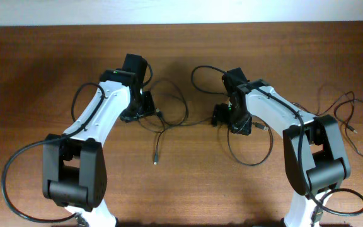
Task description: Untangle cables
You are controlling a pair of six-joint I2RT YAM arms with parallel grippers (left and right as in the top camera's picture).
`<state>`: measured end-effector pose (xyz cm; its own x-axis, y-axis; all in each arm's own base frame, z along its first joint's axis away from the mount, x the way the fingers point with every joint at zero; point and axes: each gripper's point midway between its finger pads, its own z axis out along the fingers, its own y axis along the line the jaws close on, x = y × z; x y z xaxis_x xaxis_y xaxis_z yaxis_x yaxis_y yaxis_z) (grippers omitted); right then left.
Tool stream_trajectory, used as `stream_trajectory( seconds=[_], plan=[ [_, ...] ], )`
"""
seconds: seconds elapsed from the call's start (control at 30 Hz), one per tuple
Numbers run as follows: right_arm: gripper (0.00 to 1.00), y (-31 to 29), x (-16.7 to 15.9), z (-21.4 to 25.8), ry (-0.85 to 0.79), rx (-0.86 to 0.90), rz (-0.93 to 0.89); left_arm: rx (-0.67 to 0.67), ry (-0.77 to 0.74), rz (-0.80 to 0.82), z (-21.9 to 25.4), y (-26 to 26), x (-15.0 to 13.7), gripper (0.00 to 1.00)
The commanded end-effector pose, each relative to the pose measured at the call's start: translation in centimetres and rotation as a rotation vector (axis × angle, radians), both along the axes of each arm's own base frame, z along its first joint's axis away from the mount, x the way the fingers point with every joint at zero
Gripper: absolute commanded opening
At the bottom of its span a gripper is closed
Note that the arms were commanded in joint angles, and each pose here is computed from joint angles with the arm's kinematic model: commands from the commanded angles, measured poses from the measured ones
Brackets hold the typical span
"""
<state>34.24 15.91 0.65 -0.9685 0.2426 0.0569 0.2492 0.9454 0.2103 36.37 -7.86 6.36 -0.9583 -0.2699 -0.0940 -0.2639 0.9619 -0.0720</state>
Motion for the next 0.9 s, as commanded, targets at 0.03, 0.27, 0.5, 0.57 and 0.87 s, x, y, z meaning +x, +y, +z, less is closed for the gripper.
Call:
stream_trajectory(
  seconds=[0.03,0.27,0.5,0.57,0.87],
  plan=[
    [0.89,3.4,2.2,3.0,-0.054,0.178,0.056,-0.009,0.035,-0.001,-0.2,0.2,-0.7,0.99],
    [0.86,0.7,3.1,2.2,-0.053,-0.010,-0.253,-0.003,0.067,-0.022,-0.2,-0.4,-1.6,0.99],
    [0.67,2.7,4.4,1.9,-0.152,-0.031,-0.316,-0.003,0.066,-0.022,-0.2,-0.4,-1.6,0.99],
    [0.49,2.8,4.3,1.9,-0.208,-0.115,-0.291,-0.003,0.066,-0.022,-0.2,-0.4,-1.6,0.99],
    [0.56,2.7,3.3,1.7,-0.196,-0.163,-0.395,-0.003,0.066,-0.022,-0.2,-0.4,-1.6,0.99]
  ],
)
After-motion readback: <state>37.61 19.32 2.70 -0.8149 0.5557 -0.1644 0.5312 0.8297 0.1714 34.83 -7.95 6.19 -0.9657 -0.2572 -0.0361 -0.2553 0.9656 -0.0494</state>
